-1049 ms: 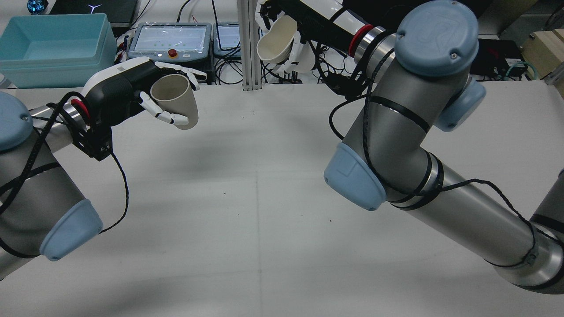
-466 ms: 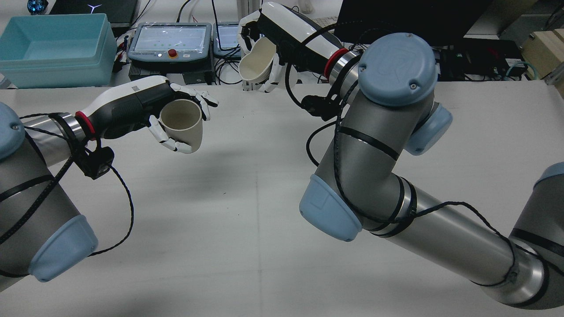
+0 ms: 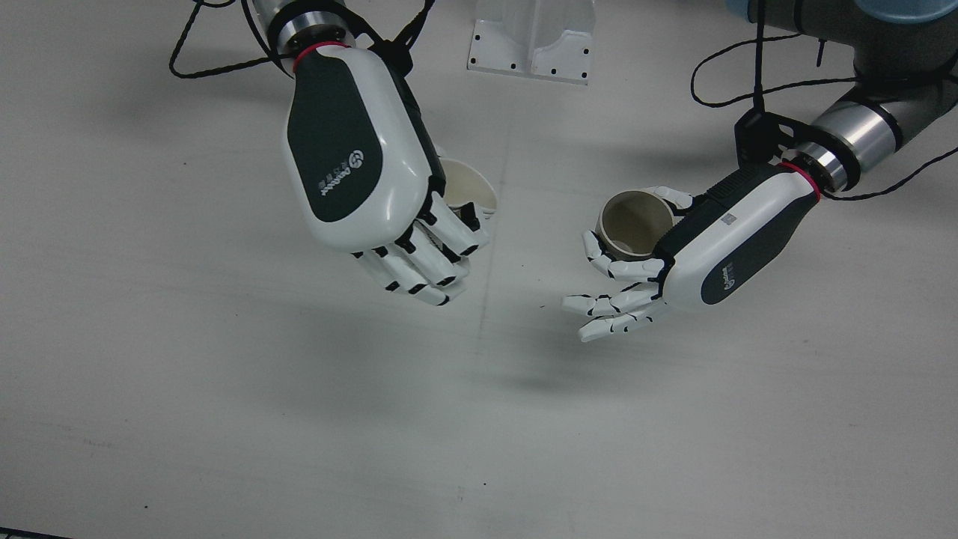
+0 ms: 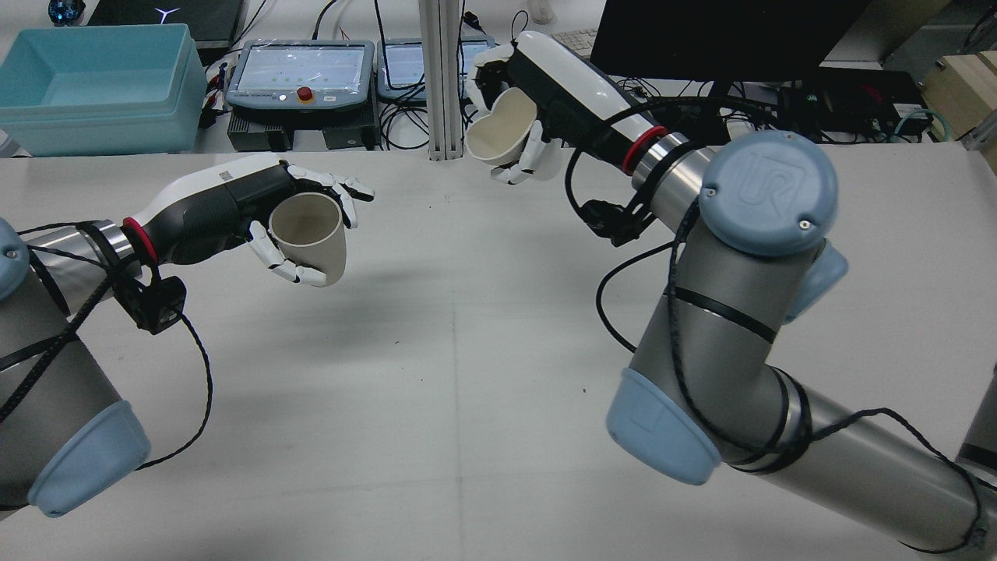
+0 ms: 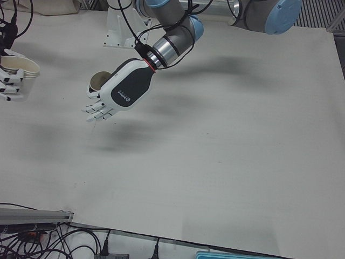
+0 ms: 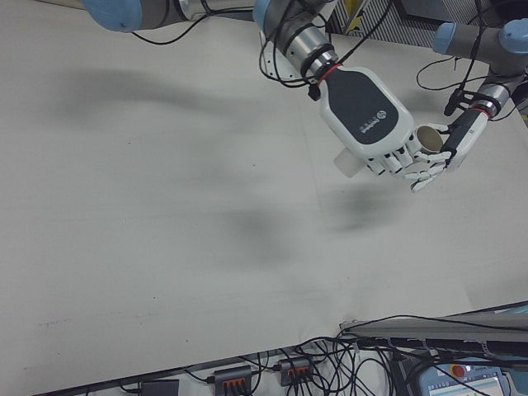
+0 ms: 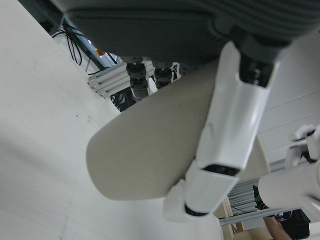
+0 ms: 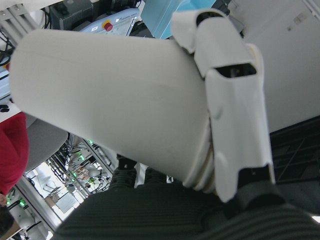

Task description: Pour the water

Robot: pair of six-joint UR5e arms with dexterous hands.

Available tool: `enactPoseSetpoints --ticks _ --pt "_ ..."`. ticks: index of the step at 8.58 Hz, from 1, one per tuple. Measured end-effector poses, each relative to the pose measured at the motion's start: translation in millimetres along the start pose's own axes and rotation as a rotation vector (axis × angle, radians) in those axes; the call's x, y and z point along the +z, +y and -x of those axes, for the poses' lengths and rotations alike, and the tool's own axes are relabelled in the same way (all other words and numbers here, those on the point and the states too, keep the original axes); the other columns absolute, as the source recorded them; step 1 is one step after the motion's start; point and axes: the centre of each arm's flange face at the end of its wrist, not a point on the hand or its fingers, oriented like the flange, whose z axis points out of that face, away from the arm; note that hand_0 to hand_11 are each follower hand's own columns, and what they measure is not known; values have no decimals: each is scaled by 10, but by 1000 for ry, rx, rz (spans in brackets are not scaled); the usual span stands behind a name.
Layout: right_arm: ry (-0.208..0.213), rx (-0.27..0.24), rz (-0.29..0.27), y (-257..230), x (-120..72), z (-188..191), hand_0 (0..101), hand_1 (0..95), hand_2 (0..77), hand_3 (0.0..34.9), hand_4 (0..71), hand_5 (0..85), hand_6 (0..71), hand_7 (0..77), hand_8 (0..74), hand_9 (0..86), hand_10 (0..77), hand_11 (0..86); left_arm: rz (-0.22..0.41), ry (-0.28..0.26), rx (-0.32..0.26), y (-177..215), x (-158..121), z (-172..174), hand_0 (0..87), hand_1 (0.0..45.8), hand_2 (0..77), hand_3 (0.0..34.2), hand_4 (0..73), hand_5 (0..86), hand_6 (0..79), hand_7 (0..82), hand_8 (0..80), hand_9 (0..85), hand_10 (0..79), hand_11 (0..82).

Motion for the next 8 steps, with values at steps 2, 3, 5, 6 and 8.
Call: enactPoseSetpoints --ticks 2,3,5,6,8 --pt "-80 224 -139 -1237 -737 -288 797 131 360 0 387 698 436 622 273 404 355 562 -45 63 -93 -838 -667 69 805 229 289 0 507 371 207 202 104 98 76 169" --pt "-118 279 -203 -1840 -1082 -340 797 131 360 0 387 698 398 573 284 404 404 633 -77 105 -100 -1364 -1177 -36 806 229 289 0 507 371 218 218 104 98 76 169" --pt "-176 301 -268 -2735 -1611 -375 797 136 365 0 267 458 420 556 300 420 464 698 -138 157 -72 -2272 -2364 -227 805 229 295 0 507 371 229 218 104 104 93 180" --pt "-189 296 -276 -3069 -1756 -431 795 136 365 0 245 458 393 524 311 420 458 698 -174 181 -59 -2628 -2935 -199 805 229 295 0 507 371 229 218 104 104 93 180" --pt "-196 209 -313 -3576 -2031 -381 795 169 387 0 191 420 360 496 284 409 431 704 -215 206 -50 -3043 -3686 89 804 229 295 0 507 371 229 218 104 104 93 180"
